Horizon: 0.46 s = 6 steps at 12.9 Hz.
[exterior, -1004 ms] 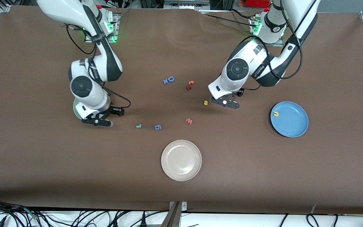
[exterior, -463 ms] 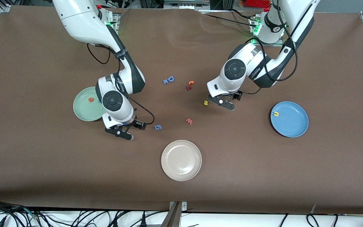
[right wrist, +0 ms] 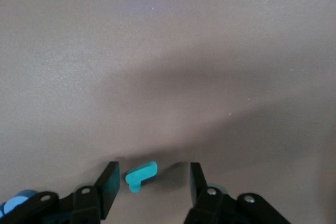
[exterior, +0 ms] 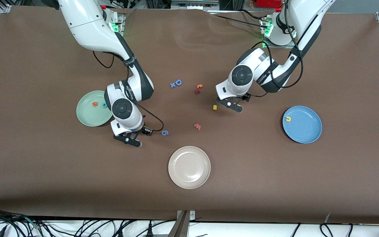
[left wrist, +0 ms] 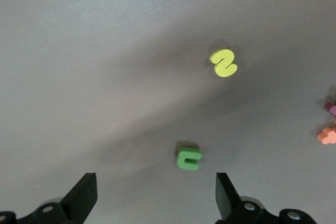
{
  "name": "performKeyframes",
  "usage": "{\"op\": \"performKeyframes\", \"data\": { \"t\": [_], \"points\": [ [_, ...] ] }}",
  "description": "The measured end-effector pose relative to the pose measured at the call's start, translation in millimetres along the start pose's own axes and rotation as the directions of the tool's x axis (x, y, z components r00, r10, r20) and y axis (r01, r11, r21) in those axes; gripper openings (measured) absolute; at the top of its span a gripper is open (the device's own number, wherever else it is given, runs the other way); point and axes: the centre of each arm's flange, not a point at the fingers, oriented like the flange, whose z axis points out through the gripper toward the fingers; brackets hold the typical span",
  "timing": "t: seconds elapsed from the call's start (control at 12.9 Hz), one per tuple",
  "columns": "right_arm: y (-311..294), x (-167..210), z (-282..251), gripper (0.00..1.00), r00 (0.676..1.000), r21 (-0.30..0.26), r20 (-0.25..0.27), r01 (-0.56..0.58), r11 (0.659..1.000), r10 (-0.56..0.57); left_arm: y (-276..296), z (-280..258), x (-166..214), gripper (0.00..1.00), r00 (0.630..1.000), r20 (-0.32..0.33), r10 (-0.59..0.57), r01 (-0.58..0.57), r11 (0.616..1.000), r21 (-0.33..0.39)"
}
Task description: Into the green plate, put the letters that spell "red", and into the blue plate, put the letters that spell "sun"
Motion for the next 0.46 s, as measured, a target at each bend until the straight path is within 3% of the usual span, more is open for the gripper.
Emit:
{"op": "performKeyframes", "data": {
  "t": [0.23, 0.39, 0.46],
  "points": [
    [-4.7, -5.1, 5.8, 0.59, 1.000, 0.003, 0.006, 0.008, 1.000, -0.008, 4.6, 16.3, -4.7, 1.00, 1.000, -0.026, 0.008, -0.009, 1.000, -0.021],
    [-7.3, -5.6, 4.1, 0.51, 1.000, 0.009, 0.003, 0.011, 1.000, -0.011, 6.8, 25.0, -9.1, 1.00, 0.999, -0.035, 0.013, -0.014, 1.000, -0.028],
    [-8.5, -5.8, 3.2, 0.42, 1.000, 0.011, 0.002, 0.012, 1.000, -0.012, 7.4, 29.1, -11.8, 1.00, 0.999, -0.031, 0.015, -0.016, 0.999, -0.029]
  ]
}}
